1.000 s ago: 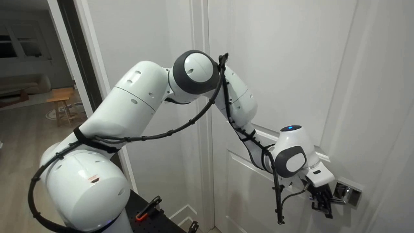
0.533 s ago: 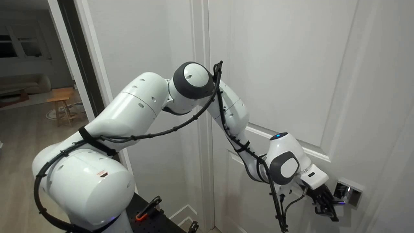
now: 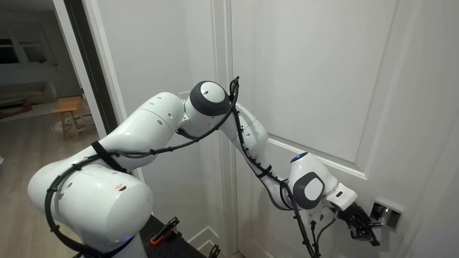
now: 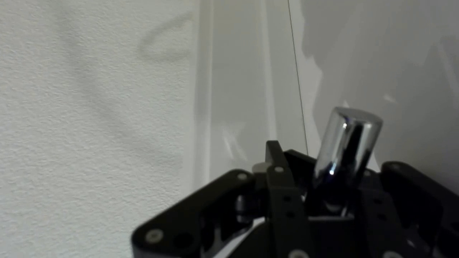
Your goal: Open the door
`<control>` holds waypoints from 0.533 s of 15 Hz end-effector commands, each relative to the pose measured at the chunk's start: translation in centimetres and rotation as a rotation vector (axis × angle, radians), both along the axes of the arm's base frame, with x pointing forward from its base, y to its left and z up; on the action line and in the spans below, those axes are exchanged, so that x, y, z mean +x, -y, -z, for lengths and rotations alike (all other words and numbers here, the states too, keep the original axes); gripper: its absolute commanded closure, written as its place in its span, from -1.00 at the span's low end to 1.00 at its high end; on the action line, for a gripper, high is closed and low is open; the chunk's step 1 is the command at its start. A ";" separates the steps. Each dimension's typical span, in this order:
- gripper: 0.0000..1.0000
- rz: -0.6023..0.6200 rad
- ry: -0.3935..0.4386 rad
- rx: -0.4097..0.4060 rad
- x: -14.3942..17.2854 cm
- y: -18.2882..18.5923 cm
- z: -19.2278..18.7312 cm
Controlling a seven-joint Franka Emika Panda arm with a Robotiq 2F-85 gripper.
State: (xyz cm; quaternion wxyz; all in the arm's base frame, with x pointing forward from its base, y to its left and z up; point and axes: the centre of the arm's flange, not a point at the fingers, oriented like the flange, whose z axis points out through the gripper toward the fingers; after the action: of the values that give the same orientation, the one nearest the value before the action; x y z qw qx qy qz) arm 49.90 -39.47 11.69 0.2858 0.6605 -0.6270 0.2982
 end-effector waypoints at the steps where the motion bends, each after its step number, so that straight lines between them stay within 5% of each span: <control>1: 0.98 0.052 -0.075 -0.043 -4.5 0.8 2.7; 8: 0.98 0.050 0.088 -0.077 -3.1 0.9 3.5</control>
State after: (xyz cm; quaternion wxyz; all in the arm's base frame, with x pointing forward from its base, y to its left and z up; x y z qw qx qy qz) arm 49.31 -39.03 10.71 0.2752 0.6333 -0.6337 0.3487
